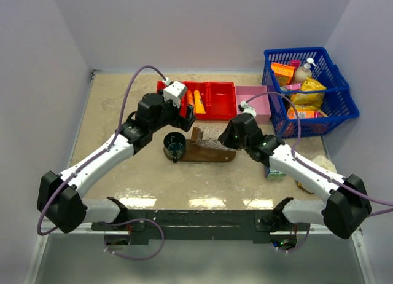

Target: Prepare toiletry sets of a toothbrush and toothpaste on the tray

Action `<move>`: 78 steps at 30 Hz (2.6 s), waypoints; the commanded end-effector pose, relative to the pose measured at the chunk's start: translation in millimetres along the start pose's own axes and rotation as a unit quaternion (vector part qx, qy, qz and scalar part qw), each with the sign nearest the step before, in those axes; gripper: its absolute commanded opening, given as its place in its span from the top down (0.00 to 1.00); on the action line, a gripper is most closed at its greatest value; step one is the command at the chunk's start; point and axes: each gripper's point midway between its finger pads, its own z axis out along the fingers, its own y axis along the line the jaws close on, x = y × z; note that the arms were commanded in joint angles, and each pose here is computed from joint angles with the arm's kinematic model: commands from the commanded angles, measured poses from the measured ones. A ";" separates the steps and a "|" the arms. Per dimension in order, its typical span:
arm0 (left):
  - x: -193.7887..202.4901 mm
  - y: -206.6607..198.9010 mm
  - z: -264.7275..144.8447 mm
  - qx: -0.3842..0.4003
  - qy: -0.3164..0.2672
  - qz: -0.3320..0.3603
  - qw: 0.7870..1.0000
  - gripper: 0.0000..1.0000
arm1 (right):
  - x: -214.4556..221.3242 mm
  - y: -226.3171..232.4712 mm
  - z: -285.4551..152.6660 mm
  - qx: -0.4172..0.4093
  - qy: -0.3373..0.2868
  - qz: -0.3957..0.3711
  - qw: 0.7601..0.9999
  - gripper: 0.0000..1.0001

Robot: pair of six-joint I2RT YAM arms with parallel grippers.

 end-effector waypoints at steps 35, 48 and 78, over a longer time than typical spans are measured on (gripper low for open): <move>-27.5 8.5 -12.2 -0.020 -0.041 0.028 0.999 0.00 | 8.3 10.1 19.6 -0.119 0.099 -0.003 0.988 1.00; -26.8 8.7 -11.5 -0.019 -0.039 0.028 0.999 0.00 | 22.2 -8.1 41.9 -0.084 0.123 -0.025 0.988 1.00; -28.2 5.7 -12.3 -0.012 -0.040 0.026 0.999 0.00 | 5.3 -16.6 32.4 -0.035 0.099 -0.046 0.993 0.63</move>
